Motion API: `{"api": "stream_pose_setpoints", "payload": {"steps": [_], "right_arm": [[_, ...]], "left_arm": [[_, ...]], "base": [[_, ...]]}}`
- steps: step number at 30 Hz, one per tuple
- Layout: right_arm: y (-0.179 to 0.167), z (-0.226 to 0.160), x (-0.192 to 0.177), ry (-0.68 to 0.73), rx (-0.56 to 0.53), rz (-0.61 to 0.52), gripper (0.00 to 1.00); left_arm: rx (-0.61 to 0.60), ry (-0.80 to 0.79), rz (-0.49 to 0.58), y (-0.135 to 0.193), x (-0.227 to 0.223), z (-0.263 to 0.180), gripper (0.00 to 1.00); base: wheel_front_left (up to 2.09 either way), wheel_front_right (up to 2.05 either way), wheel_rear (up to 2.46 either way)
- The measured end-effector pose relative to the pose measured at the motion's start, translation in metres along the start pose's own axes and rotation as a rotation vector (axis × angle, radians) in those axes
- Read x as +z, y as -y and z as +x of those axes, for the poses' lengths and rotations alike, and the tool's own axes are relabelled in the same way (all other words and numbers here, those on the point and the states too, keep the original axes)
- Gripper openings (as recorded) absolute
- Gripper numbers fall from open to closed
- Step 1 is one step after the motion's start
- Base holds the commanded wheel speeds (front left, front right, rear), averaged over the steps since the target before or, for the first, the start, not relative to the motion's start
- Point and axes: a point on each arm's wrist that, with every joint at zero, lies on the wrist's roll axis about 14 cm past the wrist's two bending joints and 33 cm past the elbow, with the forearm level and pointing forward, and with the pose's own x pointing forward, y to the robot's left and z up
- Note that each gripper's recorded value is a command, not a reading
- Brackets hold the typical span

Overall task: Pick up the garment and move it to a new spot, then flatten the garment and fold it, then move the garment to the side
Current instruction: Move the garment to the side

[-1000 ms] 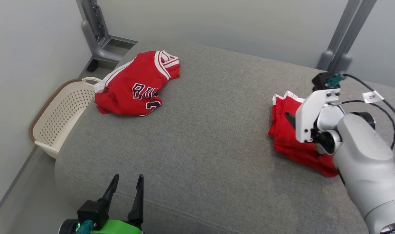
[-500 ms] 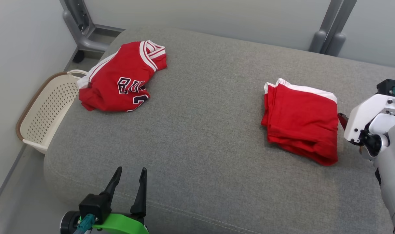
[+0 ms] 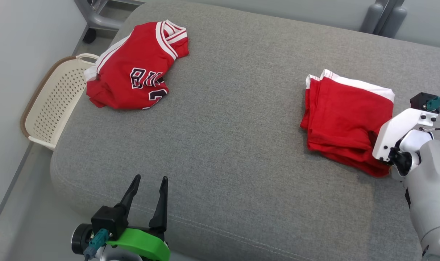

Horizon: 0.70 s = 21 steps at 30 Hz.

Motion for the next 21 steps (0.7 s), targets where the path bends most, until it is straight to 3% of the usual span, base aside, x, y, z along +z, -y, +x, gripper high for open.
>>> {"api": "stream_pose_setpoints", "payload": {"steps": [2, 4, 5, 14, 21], "right_arm": [[-0.003, 0.002, -0.002, -0.01, 0.003, 0.002, 1.0], [-0.005, 0.003, -0.004, -0.018, 0.006, 0.013, 0.39], [-0.006, 0.003, -0.005, -0.021, 0.006, 0.013, 0.0], [-0.004, 0.001, -0.003, -0.004, -0.016, -0.032, 0.0], [0.028, -0.015, 0.007, 0.044, -0.098, -0.113, 0.0]], "left_arm": [[0.006, -0.002, 0.0, -0.002, -0.001, -0.001, 1.0], [0.01, -0.003, -0.001, -0.003, -0.001, -0.002, 1.0], [0.012, -0.003, -0.001, -0.003, -0.001, -0.002, 1.0], [0.005, -0.003, 0.0, -0.002, -0.002, 0.002, 1.0], [-0.081, 0.016, 0.003, 0.024, 0.004, 0.018, 1.0]], "base": [[0.0, 0.0, 0.0], [0.0, 0.0, 0.0], [0.0, 0.0, 0.0], [0.0, 0.0, 0.0], [0.0, 0.0, 0.0]]}}
